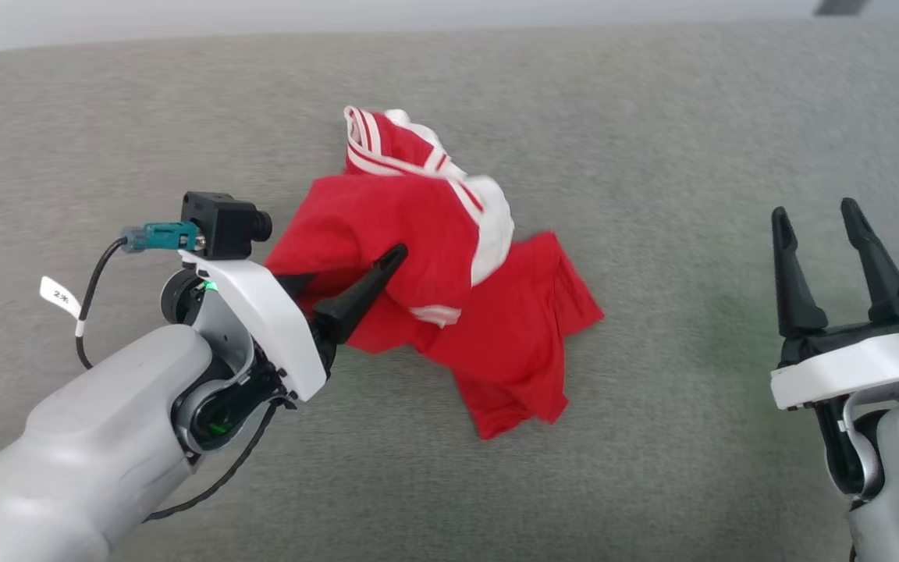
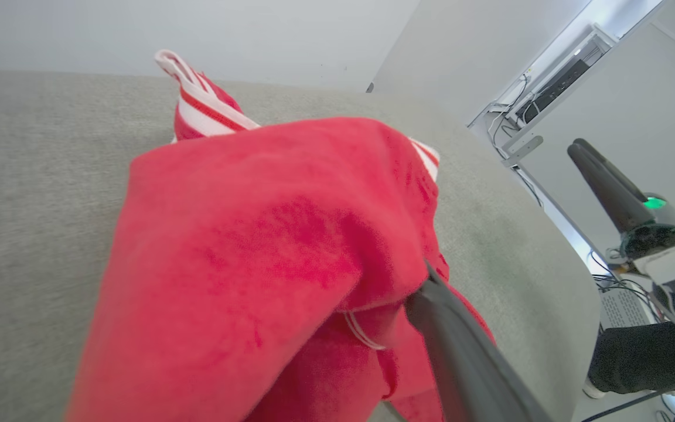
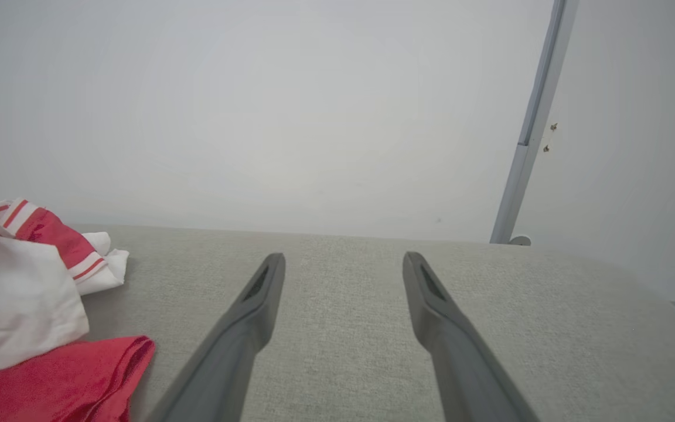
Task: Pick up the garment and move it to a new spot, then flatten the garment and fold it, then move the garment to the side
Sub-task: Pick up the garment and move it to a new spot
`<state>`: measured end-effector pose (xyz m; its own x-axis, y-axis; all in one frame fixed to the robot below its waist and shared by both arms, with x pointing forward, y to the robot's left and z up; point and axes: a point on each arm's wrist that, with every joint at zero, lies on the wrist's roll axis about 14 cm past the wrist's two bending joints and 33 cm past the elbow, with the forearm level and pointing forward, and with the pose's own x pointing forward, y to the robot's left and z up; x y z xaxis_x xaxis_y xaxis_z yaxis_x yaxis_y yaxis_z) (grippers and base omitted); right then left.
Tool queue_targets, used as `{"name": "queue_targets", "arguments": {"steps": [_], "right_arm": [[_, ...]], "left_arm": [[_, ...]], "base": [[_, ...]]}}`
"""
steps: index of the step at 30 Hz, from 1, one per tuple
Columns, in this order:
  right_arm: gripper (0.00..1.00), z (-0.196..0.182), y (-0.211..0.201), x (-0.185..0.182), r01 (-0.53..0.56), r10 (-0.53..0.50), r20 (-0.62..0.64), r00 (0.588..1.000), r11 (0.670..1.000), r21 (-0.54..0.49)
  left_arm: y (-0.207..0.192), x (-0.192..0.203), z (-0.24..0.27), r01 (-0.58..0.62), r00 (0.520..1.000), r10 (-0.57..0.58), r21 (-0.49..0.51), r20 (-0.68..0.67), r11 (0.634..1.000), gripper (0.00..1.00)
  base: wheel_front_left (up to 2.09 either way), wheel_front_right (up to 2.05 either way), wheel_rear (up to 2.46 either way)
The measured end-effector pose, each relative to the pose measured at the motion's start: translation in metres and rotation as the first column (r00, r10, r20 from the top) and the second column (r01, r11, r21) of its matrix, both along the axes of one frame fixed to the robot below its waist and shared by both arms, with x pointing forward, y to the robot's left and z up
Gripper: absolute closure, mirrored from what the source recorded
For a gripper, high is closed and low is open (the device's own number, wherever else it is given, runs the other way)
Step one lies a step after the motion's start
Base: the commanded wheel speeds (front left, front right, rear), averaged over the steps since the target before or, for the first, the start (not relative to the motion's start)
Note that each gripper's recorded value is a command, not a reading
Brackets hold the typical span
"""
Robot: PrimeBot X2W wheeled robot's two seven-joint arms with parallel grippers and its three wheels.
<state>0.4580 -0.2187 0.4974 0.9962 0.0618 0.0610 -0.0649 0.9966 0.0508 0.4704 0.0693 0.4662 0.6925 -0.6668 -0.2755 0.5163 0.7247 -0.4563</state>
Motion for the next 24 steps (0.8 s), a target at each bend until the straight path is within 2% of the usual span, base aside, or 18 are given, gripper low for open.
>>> {"name": "queue_targets", "arguments": {"steps": [6, 8, 10, 13, 20, 24], "right_arm": [[0.0, 0.006, 0.018, 0.002, -0.048, 0.048, 0.017, 0.999, 0.999, 0.006], [0.0, 0.008, 0.02, 0.002, -0.053, 0.053, 0.021, 0.998, 0.999, 0.006], [0.0, 0.008, 0.021, 0.001, -0.056, 0.056, 0.022, 0.998, 0.998, 0.006], [0.0, 0.008, 0.021, 0.0, -0.054, 0.054, 0.023, 0.998, 0.999, 0.008], [0.0, 0.005, 0.011, -0.005, -0.011, 0.011, 0.015, 1.0, 0.999, 0.031], [0.0, 0.002, 0.002, -0.01, 0.024, -0.025, 0.006, 1.0, 0.999, 0.039]], "left_arm": [[0.01, -0.014, 0.017, 0.035, 0.997, -0.039, 0.067, 0.067, 0.997, 0.0], [0.013, -0.008, 0.027, 0.053, 0.993, -0.066, 0.125, 0.102, 0.991, 0.0], [0.018, -0.001, 0.032, 0.082, 0.985, -0.114, 0.229, 0.13, 0.97, 0.0], [0.009, 0.01, 0.045, 0.116, 0.974, -0.165, 0.282, 0.157, 0.952, 0.0], [0.0, 0.049, 0.089, 0.127, 0.951, -0.213, 0.346, 0.224, 0.93, 0.0], [-0.008, 0.06, 0.1, 0.134, 0.943, -0.226, 0.343, 0.244, 0.93, 0.0]], "base": [[0.0, 0.0, 0.0], [0.0, 0.0, 0.0], [0.0, 0.0, 0.0], [0.0, 0.0, 0.0], [0.0, 0.0, 0.0], [0.0, 0.0, 0.0]]}}
